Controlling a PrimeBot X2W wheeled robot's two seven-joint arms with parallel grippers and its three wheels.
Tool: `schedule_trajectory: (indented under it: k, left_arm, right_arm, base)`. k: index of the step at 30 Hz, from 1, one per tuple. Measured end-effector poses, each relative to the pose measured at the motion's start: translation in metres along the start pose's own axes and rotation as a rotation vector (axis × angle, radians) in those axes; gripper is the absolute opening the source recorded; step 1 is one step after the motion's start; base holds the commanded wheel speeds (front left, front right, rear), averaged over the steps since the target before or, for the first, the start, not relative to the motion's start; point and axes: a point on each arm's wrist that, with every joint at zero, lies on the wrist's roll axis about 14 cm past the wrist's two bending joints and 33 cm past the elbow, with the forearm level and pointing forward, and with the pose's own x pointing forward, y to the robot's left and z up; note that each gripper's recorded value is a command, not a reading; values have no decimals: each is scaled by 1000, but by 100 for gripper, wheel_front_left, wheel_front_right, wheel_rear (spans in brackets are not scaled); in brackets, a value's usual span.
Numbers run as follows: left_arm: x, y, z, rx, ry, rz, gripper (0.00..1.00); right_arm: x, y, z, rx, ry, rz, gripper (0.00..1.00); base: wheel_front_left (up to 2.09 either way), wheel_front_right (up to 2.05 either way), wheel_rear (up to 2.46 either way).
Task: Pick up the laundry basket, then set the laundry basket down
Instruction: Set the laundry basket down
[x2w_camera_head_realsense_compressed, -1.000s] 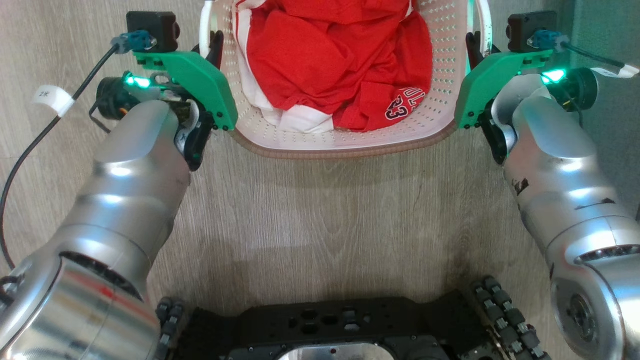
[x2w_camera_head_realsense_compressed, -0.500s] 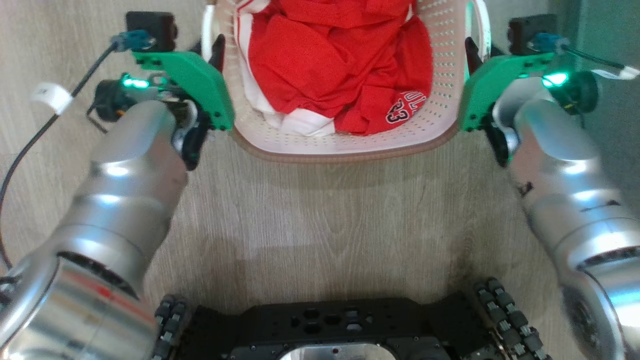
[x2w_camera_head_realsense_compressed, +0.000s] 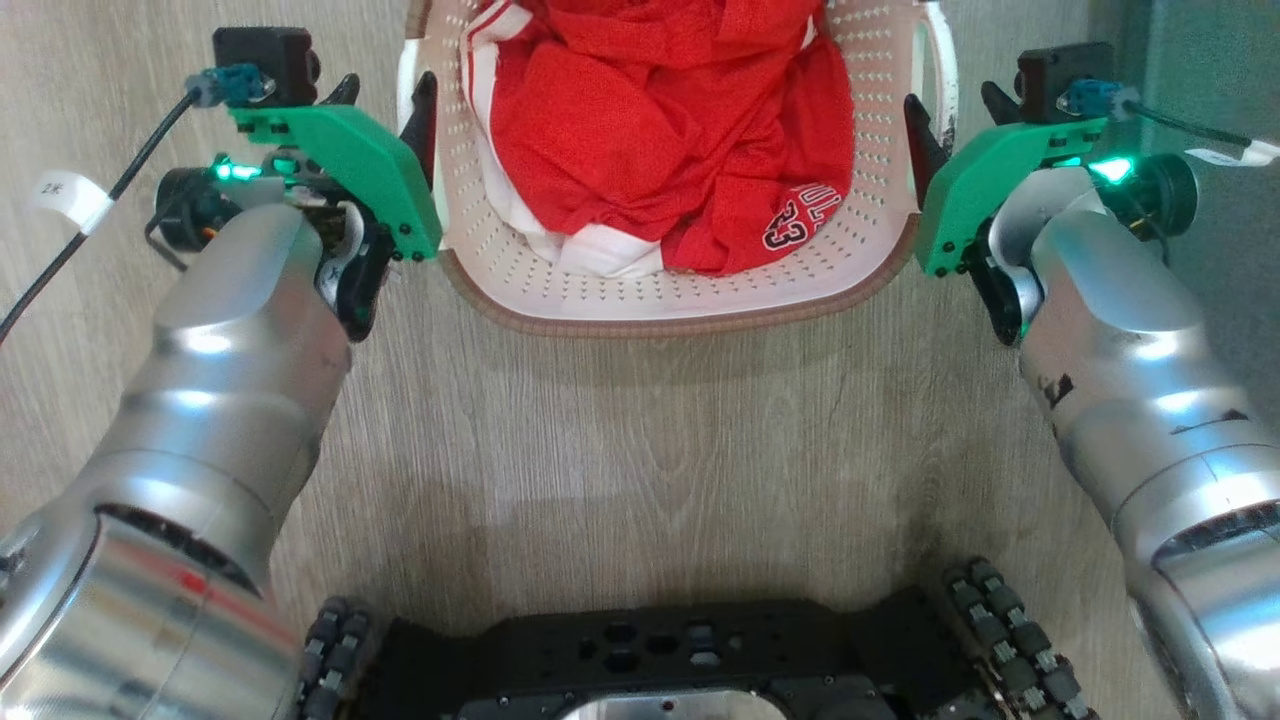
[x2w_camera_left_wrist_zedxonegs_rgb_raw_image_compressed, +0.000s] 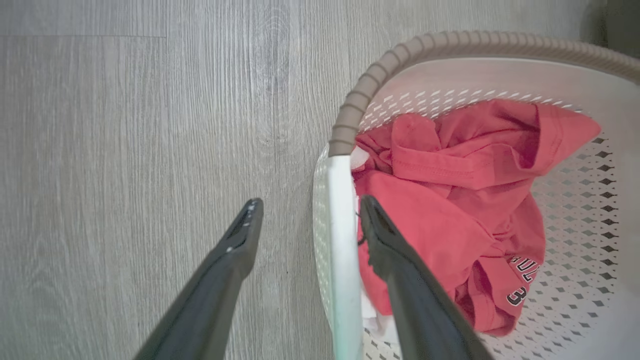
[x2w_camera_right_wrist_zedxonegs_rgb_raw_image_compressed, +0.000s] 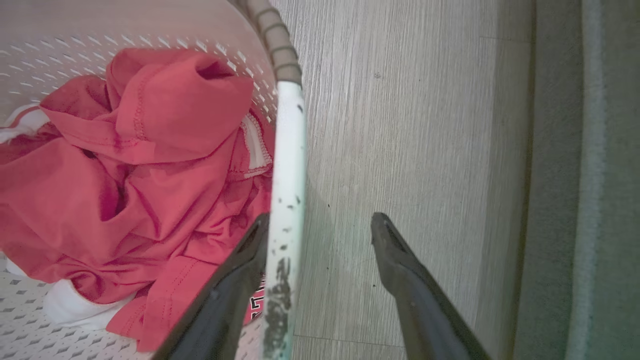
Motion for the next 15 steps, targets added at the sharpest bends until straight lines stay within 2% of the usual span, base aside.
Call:
schedule_trajectory:
  k: [12, 15]
  left_arm:
    - [-28, -9, 35, 40, -103, -10, 100]
    - [-38, -17, 57, 58, -161, -35, 100]
  right_arm:
    - [-30, 0, 47, -1, -127, -18, 100]
    - [-40, 3, 83, -7, -232, -11, 100]
  base:
    - [0, 0, 0]
    - [0, 0, 0]
